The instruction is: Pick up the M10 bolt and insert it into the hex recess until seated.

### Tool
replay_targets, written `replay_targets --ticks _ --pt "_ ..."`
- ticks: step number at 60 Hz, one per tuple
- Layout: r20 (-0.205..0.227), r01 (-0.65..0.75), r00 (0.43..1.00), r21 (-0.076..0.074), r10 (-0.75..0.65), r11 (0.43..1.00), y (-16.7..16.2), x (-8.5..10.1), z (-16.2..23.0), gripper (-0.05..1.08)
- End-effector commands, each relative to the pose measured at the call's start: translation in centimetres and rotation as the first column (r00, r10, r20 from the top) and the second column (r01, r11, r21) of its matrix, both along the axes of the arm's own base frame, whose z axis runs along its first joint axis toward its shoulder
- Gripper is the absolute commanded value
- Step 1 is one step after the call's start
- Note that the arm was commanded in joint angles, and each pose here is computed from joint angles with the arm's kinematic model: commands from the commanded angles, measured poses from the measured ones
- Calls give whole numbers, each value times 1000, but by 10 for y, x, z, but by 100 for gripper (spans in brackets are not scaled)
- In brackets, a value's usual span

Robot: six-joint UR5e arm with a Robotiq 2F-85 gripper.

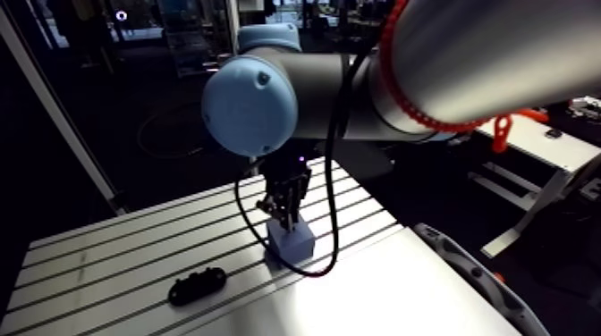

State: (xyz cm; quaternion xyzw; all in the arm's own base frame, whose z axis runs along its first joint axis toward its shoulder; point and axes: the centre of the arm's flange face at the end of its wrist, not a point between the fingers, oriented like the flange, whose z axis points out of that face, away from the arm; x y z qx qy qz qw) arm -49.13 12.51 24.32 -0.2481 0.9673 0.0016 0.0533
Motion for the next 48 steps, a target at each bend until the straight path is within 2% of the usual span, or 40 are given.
replay_targets --ticks 1,23,29,30,31,33,34,36,37,38,39,40,41,42,43,45,47,48 --pt "-1 1 1000 2 -1 1000 0 0 0 0" --pt "-20 8 1000 11 -8 1000 2 -3 8 0" --pt "-20 7 1000 12 -7 1000 4 -3 9 3" --pt "-22 9 1000 12 -9 1000 3 -4 9 8" --pt "-22 9 1000 12 -9 1000 3 -4 9 8" --pt "-33 14 999 6 -14 1000 3 -5 12 22" --pt "-33 14 999 6 -14 1000 3 -5 12 22" --pt "-41 14 999 5 -14 1000 1 -4 16 39" --pt "-41 14 999 5 -14 1000 1 -4 16 39" --pt "-46 17 999 5 -17 1000 1 -4 18 54" --pt "-46 17 999 5 -17 1000 1 -4 18 54" --pt "-50 26 998 2 -26 1000 1 -4 19 68" --pt "-50 26 998 2 -26 1000 1 -4 19 68" --pt "-59 36 998 1 -36 999 1 -5 21 80" --pt "-59 36 998 1 -36 999 1 -5 21 80" --pt "-75 65 995 -17 -66 998 0 -7 24 100" --pt "-75 65 995 -17 -66 998 0 -7 24 100" --pt "-81 79 993 -23 -81 997 0 -8 25 104"
